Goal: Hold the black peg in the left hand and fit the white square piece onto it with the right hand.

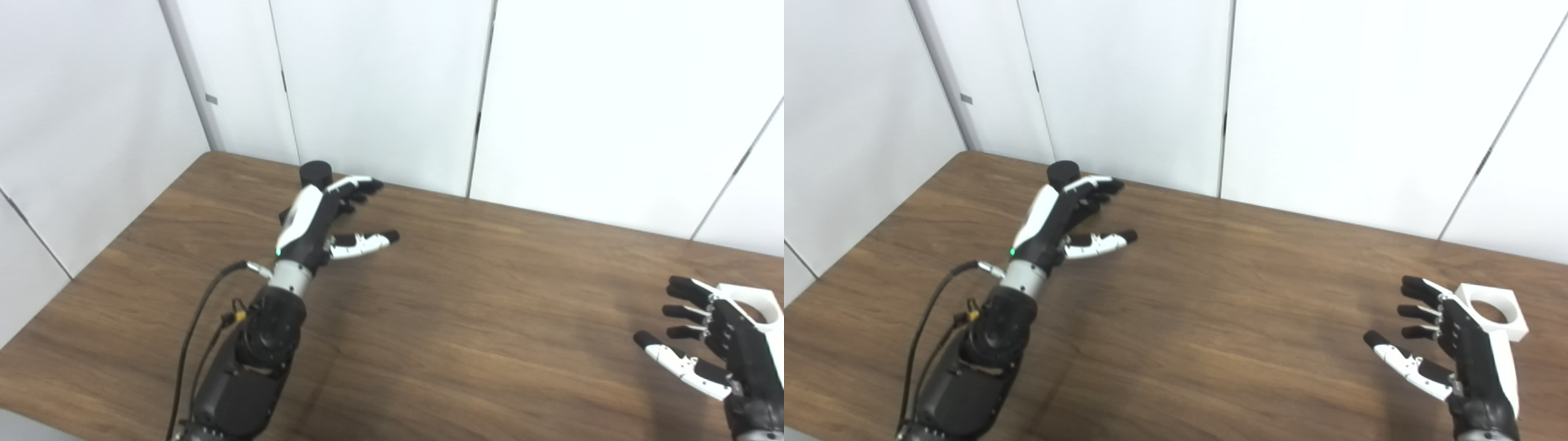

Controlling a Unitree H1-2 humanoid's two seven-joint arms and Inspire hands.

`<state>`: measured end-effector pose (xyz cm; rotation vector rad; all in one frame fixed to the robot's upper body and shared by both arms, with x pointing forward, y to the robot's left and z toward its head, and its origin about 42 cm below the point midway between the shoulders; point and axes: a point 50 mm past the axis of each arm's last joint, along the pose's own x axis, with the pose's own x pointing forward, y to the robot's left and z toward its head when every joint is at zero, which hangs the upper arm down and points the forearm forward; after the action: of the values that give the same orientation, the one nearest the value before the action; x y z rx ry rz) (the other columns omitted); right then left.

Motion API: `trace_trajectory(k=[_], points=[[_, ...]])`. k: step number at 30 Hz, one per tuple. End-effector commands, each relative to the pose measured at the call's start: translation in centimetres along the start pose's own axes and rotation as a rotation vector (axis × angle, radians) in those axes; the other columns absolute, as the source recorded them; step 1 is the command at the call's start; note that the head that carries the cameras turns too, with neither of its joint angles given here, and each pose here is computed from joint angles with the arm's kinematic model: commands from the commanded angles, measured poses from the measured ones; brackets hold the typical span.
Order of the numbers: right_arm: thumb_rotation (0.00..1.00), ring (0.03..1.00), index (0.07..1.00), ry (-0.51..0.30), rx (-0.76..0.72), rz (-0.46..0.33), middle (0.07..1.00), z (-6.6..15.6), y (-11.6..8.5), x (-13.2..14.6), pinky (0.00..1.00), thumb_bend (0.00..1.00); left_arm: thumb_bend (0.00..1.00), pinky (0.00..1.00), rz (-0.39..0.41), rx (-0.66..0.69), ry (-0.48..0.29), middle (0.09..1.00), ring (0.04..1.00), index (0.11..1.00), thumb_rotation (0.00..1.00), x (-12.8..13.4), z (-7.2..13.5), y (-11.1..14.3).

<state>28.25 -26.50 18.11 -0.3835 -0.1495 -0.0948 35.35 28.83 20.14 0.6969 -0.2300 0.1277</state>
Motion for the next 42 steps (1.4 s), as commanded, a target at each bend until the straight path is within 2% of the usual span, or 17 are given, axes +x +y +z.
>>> trace_trajectory(k=[1,4,9,16,19,25,31,42], points=[[0.0,0.701,0.759,-0.068,0.014,-0.014,0.771,1.7,-0.4,0.5,0.58,0.48,0.76,0.67,0.087,0.056,-0.076,0.791,0.776,0.754,0.21,2.1,1.9,2.8],[0.0,0.698,0.76,-0.067,0.009,-0.015,0.772,1.7,-0.4,0.5,0.58,0.49,0.77,0.67,0.114,0.07,-0.066,0.804,0.789,0.761,0.18,3.0,2.0,3.6],[0.0,0.689,0.755,-0.07,0.008,-0.014,0.764,1.9,-0.4,0.4,0.57,0.48,0.79,0.6,0.181,0.246,-0.061,0.79,0.776,0.757,0.2,4.0,2.3,5.0],[0.0,0.678,0.747,-0.069,0.002,-0.015,0.764,1.8,-0.4,0.4,0.56,0.48,0.79,0.69,0.244,0.343,-0.052,0.803,0.83,0.781,0.23,5.1,2.0,6.0],[0.0,0.678,0.75,-0.069,0.001,-0.014,0.766,1.9,-0.4,0.3,0.56,0.48,0.79,0.72,0.242,0.38,-0.014,0.842,0.86,0.808,0.28,6.0,1.5,6.8],[0.0,0.678,0.746,-0.075,0.01,-0.018,0.761,2.1,-0.4,0.4,0.55,0.49,0.81,0.76,0.24,0.426,0.044,0.895,0.907,0.828,0.3,7.5,1.1,8.1],[0.0,0.685,0.752,-0.068,0.009,-0.015,0.769,2.2,-0.4,0.3,0.55,0.49,0.83,0.76,0.259,0.46,0.088,0.908,0.921,0.821,0.34,8.4,0.5,8.9],[0.0,0.696,0.763,-0.058,0.022,-0.017,0.784,2.3,-0.5,0.2,0.56,0.49,0.91,0.79,0.227,0.486,0.203,0.929,0.943,0.817,0.47,9.3,-0.9,9.0]])
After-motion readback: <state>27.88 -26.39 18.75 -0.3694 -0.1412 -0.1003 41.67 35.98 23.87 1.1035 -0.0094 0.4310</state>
